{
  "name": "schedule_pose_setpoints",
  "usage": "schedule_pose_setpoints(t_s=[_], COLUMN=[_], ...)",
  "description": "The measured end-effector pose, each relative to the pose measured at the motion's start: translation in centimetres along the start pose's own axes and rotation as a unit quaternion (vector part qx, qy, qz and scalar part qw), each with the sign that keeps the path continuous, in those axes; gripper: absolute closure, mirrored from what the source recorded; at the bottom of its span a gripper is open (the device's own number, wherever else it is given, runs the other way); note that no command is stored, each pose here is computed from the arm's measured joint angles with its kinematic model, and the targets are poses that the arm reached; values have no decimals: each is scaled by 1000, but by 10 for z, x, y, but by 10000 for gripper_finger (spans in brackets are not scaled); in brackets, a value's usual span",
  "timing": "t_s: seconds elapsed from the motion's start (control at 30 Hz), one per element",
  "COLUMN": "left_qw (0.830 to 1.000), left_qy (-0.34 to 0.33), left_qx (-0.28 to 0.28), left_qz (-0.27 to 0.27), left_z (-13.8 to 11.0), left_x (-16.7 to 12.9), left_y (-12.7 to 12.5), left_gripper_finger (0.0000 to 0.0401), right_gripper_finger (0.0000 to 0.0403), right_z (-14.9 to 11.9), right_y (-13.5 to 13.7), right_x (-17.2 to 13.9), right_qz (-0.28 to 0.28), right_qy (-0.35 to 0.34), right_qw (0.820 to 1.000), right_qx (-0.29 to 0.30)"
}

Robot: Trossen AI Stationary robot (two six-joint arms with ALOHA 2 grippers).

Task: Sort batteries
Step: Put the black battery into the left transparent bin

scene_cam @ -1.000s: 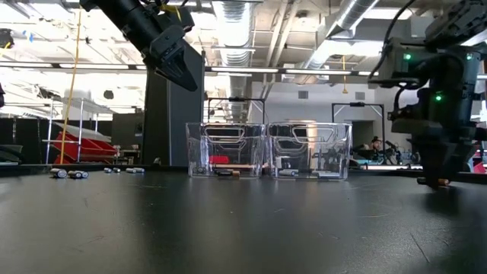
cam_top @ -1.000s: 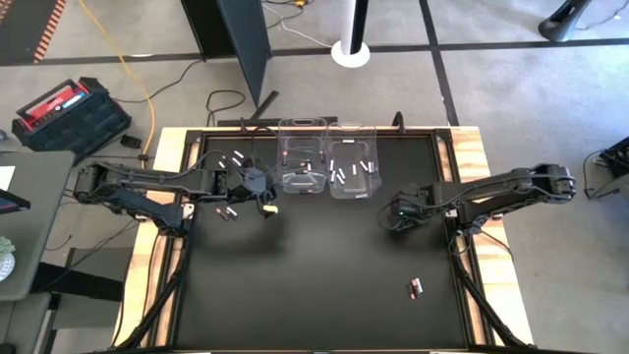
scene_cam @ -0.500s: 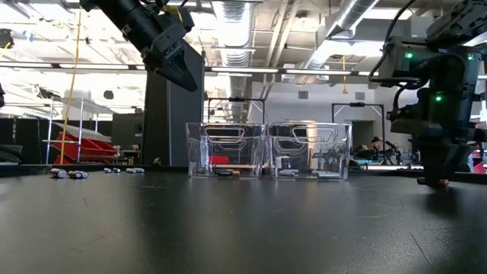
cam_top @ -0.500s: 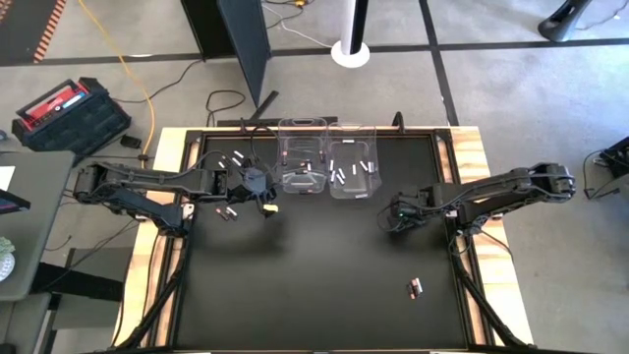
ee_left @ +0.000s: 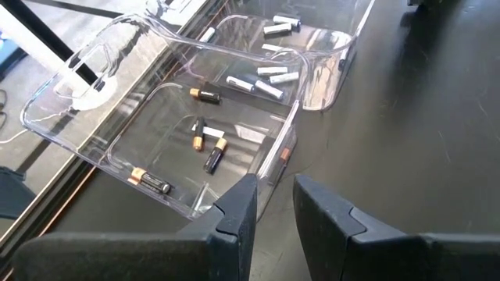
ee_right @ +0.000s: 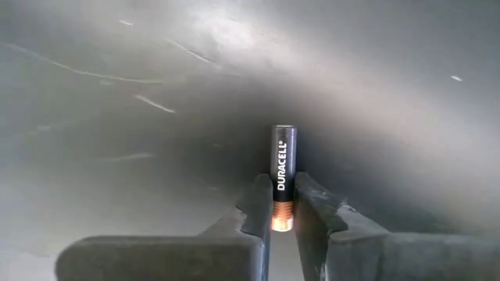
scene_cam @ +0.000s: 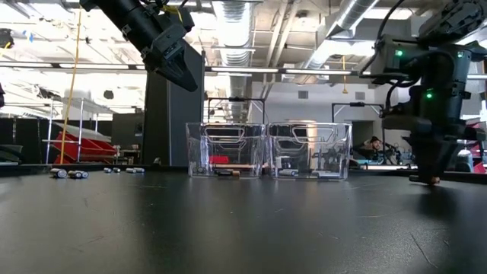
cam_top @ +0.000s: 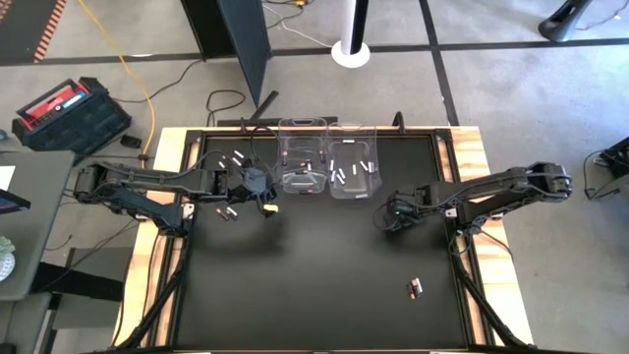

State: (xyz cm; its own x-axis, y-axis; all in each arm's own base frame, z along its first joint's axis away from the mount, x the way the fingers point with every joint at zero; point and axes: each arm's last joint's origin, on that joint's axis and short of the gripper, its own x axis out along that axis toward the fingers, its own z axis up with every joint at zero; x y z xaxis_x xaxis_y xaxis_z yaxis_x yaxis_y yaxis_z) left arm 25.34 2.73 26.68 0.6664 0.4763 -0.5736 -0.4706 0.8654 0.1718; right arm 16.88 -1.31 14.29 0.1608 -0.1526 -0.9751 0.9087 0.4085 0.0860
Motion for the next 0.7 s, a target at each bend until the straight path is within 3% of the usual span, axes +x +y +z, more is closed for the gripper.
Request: schedule_pose_setpoints(t_s=[0.37,0.5,0.7], left_qw=[1000,1000,1000], left_qy=[0,0,0], left_qx=[0,0,0], left_qz=[0,0,0], left_z=[0,0,0], left_x=[0,0,0], left_y=[0,0,0], left_gripper_finger=[319,319,319], right_gripper_finger=[349,349,349], right_z=[2,6,19], right_y=[13,26,31], right_x=[-12,-34,-88], right_qz=[30,36,-21], right_qy=[0,0,6], right_qw=[1000,999,998], right_qx=[-3,-35,-53])
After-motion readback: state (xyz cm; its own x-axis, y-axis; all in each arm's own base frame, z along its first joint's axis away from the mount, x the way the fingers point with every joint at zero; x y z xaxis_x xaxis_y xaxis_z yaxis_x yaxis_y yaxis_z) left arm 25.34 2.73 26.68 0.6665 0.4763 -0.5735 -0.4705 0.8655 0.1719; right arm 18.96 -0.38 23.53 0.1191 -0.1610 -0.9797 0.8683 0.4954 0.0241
